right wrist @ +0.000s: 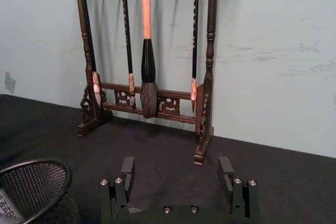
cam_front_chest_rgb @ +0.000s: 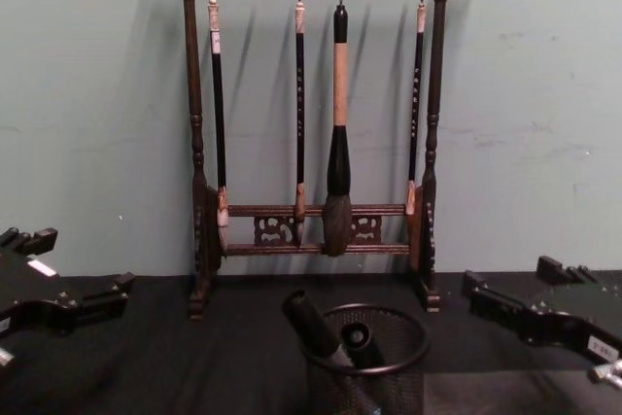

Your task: Pick up the water-based marker from the table and place it into the pen holder.

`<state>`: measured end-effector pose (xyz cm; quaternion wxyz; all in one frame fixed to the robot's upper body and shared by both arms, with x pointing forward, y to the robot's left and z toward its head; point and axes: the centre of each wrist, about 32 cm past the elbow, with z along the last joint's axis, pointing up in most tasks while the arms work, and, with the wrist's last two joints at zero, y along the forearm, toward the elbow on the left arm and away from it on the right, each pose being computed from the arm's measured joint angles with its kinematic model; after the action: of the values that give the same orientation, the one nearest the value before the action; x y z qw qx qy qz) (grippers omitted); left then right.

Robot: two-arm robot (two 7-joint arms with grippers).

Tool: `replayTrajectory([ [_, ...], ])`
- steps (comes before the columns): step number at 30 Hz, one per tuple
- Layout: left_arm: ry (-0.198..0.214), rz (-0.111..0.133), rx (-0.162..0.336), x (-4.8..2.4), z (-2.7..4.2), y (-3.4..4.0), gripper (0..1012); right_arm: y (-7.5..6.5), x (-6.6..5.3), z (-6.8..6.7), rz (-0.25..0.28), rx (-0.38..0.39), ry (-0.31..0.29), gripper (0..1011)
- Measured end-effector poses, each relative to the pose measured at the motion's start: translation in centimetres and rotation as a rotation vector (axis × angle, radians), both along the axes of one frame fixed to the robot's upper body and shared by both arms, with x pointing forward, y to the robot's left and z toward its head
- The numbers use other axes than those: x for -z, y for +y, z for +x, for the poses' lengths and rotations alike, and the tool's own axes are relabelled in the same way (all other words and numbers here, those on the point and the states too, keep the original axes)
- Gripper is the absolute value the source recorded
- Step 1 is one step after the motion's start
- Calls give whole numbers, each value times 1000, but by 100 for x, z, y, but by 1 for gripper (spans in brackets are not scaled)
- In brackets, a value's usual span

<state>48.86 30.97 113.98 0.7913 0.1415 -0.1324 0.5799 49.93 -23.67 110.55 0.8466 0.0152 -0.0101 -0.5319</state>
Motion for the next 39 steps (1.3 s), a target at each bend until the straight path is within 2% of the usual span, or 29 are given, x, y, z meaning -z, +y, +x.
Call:
replayTrajectory([
  [20, 0, 0, 0, 0, 0, 0, 1009, 14, 159, 53, -57, -1, -1, 1002],
  [39, 0, 0, 0, 0, 0, 0, 1009, 13, 158, 53, -58, 0, -2, 1002],
])
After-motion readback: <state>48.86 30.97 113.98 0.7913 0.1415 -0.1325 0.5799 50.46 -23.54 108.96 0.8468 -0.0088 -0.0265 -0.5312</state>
